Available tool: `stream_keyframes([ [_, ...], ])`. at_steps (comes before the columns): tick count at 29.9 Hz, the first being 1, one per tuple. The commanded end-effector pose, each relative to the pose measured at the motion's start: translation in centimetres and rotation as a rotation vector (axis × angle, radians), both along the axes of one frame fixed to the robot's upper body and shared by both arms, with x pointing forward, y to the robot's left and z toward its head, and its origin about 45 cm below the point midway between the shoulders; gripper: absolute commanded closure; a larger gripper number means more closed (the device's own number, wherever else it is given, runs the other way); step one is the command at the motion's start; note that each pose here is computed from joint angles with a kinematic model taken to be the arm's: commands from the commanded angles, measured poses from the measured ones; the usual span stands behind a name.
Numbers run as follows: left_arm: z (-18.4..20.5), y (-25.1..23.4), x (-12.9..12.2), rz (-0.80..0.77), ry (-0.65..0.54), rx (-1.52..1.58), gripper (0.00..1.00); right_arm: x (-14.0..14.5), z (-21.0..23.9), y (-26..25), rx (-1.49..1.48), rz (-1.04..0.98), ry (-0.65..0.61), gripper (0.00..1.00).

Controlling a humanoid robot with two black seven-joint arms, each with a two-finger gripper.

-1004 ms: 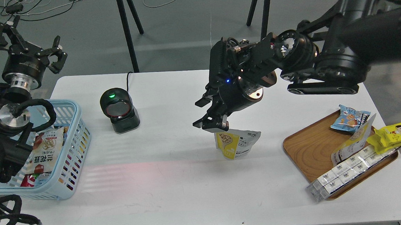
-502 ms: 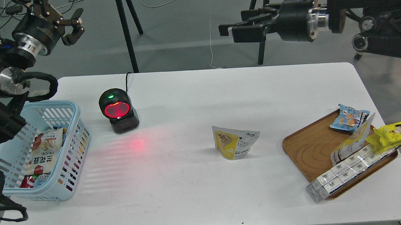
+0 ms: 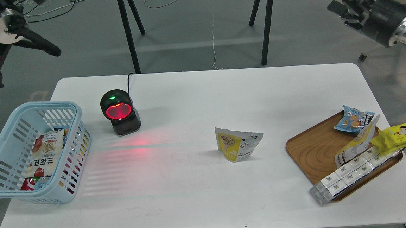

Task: Scan snack and place in basket
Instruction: 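Reach the left gripper over to the standing yellow pouch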

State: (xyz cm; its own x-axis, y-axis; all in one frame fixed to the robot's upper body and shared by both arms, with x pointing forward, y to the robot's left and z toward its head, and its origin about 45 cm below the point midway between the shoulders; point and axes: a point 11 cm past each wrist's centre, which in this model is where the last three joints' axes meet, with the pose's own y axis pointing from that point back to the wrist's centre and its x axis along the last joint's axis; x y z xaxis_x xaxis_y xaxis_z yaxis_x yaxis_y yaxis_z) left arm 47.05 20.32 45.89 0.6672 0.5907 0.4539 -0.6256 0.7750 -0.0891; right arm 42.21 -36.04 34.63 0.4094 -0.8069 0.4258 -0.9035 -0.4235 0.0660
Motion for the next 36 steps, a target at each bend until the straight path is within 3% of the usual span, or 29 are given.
stream_keyframes([
  [1, 1.3, -4.4, -2.3, -0.105, -0.170, 0.202, 0.22, -0.9, -2.7, -3.2, 0.179, -0.093, 0.121, 0.03],
  [8, 2.4, -10.9, -5.9, -0.262, -0.435, 0.418, 0.23, -2.1, -5.4, -7.5, 0.562, -0.221, 0.243, 0.03],
  [15, -3.8, -18.4, -9.0, -0.447, -0.664, 0.790, 0.23, -3.3, -8.6, -10.7, 0.908, -0.354, 0.258, 0.03],
  [22, -9.9, -20.7, -10.1, -0.568, -0.902, 1.156, 0.23, -6.6, -13.8, -12.8, 1.066, -0.509, 0.273, 0.02],
  [29, -15.5, -21.9, -12.3, -0.740, -0.948, 1.298, 0.23, -8.5, -17.6, -12.3, 1.176, -0.572, 0.285, 0.02],
  [36, -21.2, -19.7, -13.1, -0.872, -0.868, 1.423, 0.28, -8.1, -17.9, -11.0, 1.225, -0.556, 0.285, 0.02],
])
